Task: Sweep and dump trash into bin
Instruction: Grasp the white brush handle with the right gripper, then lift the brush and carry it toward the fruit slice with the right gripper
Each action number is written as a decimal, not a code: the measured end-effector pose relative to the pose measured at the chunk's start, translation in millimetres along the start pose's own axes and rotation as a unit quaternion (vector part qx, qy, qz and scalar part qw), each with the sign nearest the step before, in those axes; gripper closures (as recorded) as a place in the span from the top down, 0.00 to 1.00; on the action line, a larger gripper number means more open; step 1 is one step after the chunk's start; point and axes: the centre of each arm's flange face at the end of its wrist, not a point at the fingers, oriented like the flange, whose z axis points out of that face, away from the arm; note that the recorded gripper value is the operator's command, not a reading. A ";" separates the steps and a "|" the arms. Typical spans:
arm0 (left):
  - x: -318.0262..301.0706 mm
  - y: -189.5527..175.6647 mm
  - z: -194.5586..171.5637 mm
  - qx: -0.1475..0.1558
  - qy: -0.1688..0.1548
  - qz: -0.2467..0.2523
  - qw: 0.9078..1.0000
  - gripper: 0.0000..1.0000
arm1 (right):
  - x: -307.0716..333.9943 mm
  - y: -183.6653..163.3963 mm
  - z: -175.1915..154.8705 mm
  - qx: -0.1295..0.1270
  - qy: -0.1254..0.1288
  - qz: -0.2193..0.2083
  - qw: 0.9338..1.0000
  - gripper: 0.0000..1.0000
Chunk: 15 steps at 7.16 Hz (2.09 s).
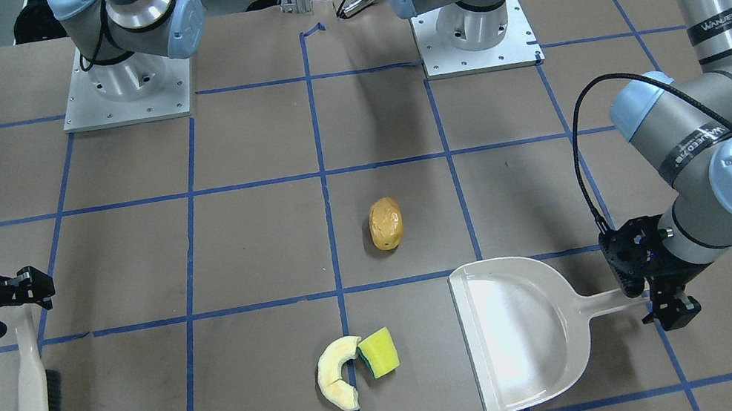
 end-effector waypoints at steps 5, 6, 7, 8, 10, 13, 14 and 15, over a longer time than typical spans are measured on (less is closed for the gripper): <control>-2.7 6.6 -3.4 0.005 -0.024 0.022 0.999 0.00 | 0.2 0.0 1.5 -0.004 -0.001 0.000 1.000 0.00; -1.8 6.7 -5.9 0.003 -0.029 0.024 0.999 0.00 | -0.2 0.5 2.0 -0.006 -0.003 0.000 1.000 0.00; -0.5 6.2 -9.3 0.000 -0.035 0.025 0.999 0.00 | -0.6 0.9 2.1 -0.009 -0.006 0.000 1.000 0.00; 0.1 4.7 -11.9 -0.004 -0.040 0.027 0.999 0.00 | -0.6 0.8 -1.1 -0.008 -0.006 0.004 1.000 0.00; 1.4 -1.6 -13.2 -0.006 -0.044 0.029 0.999 0.00 | -4.7 -4.1 -18.7 -0.012 -0.010 0.039 0.999 0.00; 6.4 -10.6 -6.3 -0.017 -0.052 0.030 0.998 0.00 | -77.6 -36.3 -47.3 -0.016 -0.036 0.091 0.995 0.00; 7.6 -11.6 -4.9 -0.022 -0.052 0.031 0.998 0.00 | -122.2 -48.7 -50.5 -0.014 -0.043 0.102 0.994 0.00; 8.4 -11.8 -4.2 -0.026 -0.052 0.031 0.998 0.00 | -163.7 -57.2 -51.4 -0.015 -0.046 0.111 0.993 0.00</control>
